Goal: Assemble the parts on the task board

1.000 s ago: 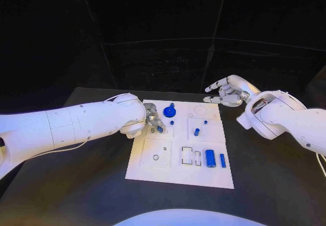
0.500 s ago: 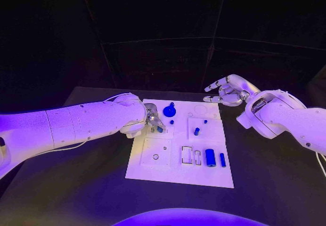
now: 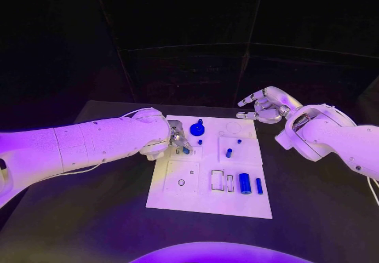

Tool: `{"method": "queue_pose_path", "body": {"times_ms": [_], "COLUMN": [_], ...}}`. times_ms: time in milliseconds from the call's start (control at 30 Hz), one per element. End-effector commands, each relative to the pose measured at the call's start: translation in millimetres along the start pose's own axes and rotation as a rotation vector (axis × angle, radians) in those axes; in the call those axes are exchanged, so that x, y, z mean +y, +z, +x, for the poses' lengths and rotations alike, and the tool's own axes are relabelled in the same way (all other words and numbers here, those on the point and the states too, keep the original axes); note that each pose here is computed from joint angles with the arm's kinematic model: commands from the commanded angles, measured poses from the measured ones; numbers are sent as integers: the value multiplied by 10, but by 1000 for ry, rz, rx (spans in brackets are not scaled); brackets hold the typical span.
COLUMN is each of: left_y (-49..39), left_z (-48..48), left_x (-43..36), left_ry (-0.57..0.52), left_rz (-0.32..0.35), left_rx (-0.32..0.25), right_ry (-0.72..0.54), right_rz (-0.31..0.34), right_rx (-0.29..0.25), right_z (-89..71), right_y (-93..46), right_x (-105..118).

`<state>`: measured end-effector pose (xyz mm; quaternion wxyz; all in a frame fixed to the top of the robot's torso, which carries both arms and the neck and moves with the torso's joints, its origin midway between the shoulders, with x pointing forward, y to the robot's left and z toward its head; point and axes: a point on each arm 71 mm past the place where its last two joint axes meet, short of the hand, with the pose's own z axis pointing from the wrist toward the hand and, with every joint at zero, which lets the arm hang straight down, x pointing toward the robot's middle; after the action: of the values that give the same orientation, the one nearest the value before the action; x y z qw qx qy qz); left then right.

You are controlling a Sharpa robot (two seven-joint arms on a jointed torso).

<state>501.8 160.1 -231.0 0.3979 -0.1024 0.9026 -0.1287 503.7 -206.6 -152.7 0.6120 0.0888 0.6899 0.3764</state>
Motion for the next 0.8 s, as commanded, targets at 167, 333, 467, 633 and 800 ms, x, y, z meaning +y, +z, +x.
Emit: {"method": "queue_pose_path", "body": {"times_ms": [167, 333, 467, 633, 800], "left_y": [18, 35, 50, 65, 77], "left_z": [21, 20, 15, 9, 6], "left_x": [-6, -15, -17, -20, -30], "left_ry": [22, 29, 33, 37, 39], "left_rz": [-5, -8, -12, -16, -17], "left_rx": [24, 32, 36, 40, 40], "right_ry": [2, 2, 3, 4, 4], "right_rz": [-11, -11, -11, -11, -11], "right_rx": [4, 4, 4, 4, 4], "right_z": [-1, -1, 0, 0, 2], "right_y": [7, 8, 8, 8, 10], "right_x": [19, 20, 20, 19, 22]}}
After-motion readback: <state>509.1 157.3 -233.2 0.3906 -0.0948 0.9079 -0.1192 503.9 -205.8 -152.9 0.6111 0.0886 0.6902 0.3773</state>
